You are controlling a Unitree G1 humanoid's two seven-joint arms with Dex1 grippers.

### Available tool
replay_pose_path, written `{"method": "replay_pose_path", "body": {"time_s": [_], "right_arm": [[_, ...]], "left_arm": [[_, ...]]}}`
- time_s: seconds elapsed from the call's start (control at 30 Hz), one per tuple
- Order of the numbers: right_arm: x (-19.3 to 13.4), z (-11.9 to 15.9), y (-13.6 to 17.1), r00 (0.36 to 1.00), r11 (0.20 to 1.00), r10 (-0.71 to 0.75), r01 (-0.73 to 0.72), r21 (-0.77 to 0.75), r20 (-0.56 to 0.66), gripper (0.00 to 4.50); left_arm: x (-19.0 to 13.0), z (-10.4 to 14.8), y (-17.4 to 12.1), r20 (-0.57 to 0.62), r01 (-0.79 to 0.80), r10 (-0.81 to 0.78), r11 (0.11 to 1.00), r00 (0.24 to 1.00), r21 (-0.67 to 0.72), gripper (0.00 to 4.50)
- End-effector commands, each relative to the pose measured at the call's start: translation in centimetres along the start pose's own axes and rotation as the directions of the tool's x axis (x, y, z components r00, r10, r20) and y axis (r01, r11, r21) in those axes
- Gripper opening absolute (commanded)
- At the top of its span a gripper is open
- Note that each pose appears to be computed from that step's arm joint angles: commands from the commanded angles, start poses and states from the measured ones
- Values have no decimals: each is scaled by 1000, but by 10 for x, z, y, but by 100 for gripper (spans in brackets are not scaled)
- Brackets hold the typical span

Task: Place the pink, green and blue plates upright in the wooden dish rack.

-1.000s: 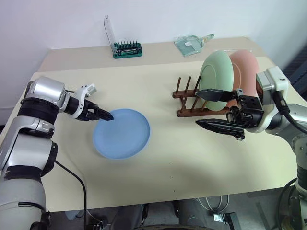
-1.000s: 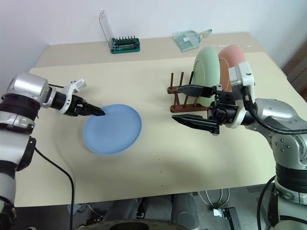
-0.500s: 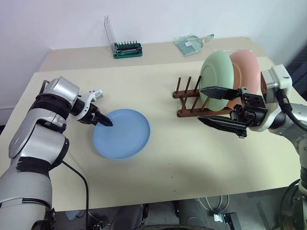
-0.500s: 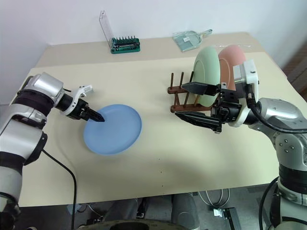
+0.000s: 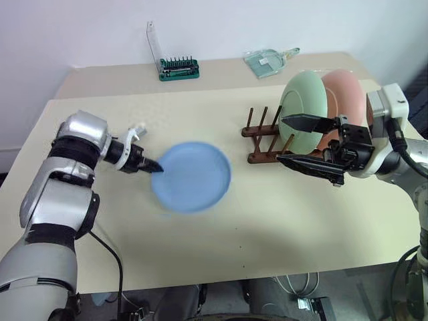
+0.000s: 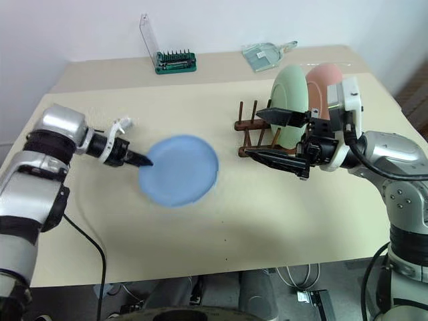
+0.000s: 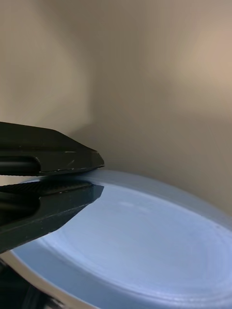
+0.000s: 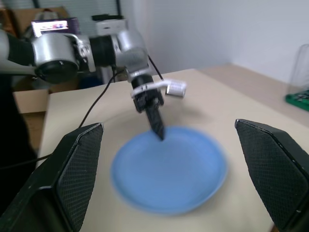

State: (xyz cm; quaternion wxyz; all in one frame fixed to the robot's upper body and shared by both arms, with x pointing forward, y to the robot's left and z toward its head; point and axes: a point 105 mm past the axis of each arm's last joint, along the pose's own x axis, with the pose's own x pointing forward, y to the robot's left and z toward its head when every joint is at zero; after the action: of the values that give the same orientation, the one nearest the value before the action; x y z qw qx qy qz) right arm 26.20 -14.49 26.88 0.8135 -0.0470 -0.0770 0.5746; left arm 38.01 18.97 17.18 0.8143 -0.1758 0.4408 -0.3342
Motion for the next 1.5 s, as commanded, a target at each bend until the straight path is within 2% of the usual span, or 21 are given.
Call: {"method": "replay_pose_path", "body": {"time_s": [0.03,0.13,0.23,0.27,0.33,0.37,0.4,0.43,0.47,0.53,0.6,0.63,0.77,0.87,1.0,1.17,1.23,1.27,1.37,1.5], "right_arm": [[11,25,-7,995,991,-55,64,-116,82,450],[26,36,-12,992,971,-73,94,-220,103,450],[37,47,-11,989,967,-46,80,-242,142,450],[41,48,-13,989,950,-52,91,-297,137,450],[55,48,-17,992,878,-64,107,-467,107,450],[65,42,-20,996,784,-78,95,-613,54,450],[71,37,-21,997,708,-81,65,-703,11,450],[74,29,-29,992,591,-123,45,-806,-34,450],[76,23,-33,987,503,-146,17,-864,-66,450],[77,19,-40,985,410,-162,5,-912,-67,450],[78,14,-49,973,261,-208,-39,-965,-95,450],[77,8,-55,960,165,-250,-84,-983,-124,450],[76,5,-72,940,93,-328,-65,-994,-92,450],[76,11,-77,932,-23,-361,-51,-998,-40,450],[72,25,-85,921,-116,-388,-17,-993,29,450],[74,28,-92,913,-176,-402,-5,-984,68,450],[75,25,-94,916,-93,-399,14,-996,50,394],[75,24,-93,917,-95,-397,11,-995,48,367],[73,23,-94,916,-124,-400,-8,-992,43,218],[71,22,-96,914,-122,-405,-9,-992,41,20]], "left_arm": [[-37,53,-36,287,98,-123,990,950,100,2],[-45,70,-54,415,161,-206,977,886,142,2],[-46,85,-67,531,211,-255,967,808,144,2],[-44,93,-70,585,210,-255,967,770,145,2],[-38,117,-68,761,100,-144,989,632,104,2],[-33,124,-76,817,125,-138,989,560,82,2],[-29,127,-82,846,149,-135,987,517,66,2],[-23,126,-91,862,173,-153,982,484,77,2],[-19,126,-97,873,185,-161,979,460,83,2],[-15,124,-103,890,219,-157,973,427,67,2],[-12,123,-113,914,257,-152,965,375,55,2],[-7,120,-121,915,274,-167,960,368,65,2],[1,109,-136,915,285,-183,955,360,79,2],[8,100,-153,899,345,-229,934,372,95,2],[12,93,-164,884,371,-256,923,391,103,2],[16,87,-171,862,340,-270,932,428,124,2],[18,85,-170,859,268,-260,952,442,150,0],[21,83,-171,853,276,-264,950,451,148,0],[24,80,-171,849,287,-267,947,456,144,0],[21,82,-170,861,238,-245,960,445,149,0]]}}
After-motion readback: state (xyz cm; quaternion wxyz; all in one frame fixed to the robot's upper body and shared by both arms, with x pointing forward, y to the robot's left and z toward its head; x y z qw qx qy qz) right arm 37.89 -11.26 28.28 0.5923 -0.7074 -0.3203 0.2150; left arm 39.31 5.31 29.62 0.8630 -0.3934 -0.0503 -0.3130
